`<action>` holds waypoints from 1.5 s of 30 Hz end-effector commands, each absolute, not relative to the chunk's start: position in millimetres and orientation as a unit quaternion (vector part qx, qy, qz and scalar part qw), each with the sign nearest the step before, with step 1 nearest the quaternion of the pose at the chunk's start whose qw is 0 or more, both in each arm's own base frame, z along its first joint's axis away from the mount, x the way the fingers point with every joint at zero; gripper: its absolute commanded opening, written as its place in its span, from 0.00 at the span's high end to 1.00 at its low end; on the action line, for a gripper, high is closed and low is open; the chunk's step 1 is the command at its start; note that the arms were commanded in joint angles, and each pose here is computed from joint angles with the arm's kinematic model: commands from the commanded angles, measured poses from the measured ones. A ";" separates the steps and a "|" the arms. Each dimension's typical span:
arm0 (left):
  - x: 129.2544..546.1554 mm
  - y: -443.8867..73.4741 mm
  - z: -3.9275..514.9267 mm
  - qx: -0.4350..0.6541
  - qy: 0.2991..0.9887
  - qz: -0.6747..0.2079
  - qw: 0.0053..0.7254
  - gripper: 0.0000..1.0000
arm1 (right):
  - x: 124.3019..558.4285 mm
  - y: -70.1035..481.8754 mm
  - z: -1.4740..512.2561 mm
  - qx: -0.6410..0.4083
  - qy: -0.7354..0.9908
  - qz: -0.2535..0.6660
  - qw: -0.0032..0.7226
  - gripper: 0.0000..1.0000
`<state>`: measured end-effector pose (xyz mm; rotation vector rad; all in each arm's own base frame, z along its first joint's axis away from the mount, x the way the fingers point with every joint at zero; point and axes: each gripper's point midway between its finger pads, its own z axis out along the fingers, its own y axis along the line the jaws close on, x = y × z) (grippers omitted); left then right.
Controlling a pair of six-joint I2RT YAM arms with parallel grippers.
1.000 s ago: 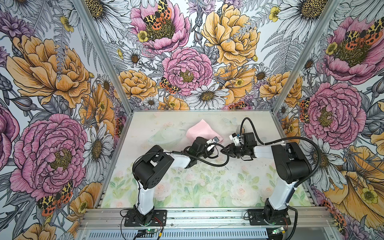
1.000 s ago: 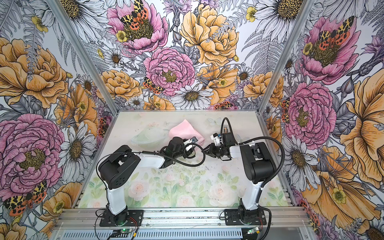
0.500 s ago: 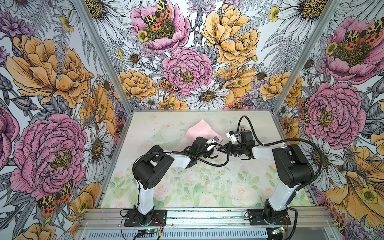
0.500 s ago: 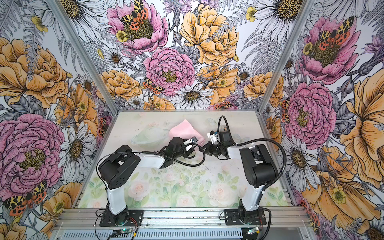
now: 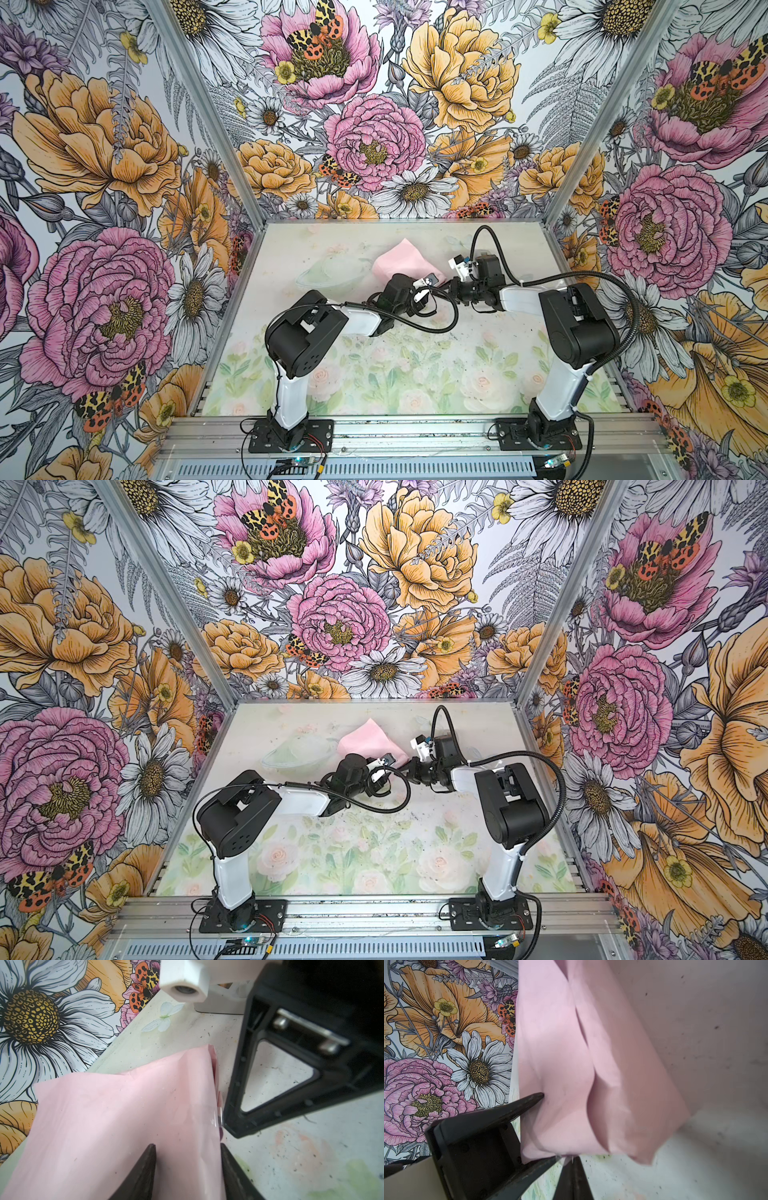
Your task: Wrap the gift box in paper
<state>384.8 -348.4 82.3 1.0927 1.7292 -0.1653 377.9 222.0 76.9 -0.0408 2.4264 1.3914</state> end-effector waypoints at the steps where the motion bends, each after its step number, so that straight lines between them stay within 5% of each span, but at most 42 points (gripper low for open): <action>1: 344.7 -326.8 -5.0 0.491 0.779 -0.080 0.382 0.53 | 394.0 225.2 78.7 -0.021 0.853 0.486 0.190 1.00; 13: 345.1 -326.2 -3.9 0.490 0.779 -0.079 0.383 0.52 | 403.8 224.1 82.1 -0.022 0.852 0.481 0.204 1.00; 20: 345.4 -326.3 -3.6 0.491 0.779 -0.079 0.383 0.53 | 380.6 214.3 79.7 -0.014 0.857 0.476 0.200 0.89; 45: 344.3 -327.5 -4.4 0.490 0.779 -0.083 0.382 0.53 | 404.8 231.8 92.2 -0.027 0.846 0.489 0.213 0.96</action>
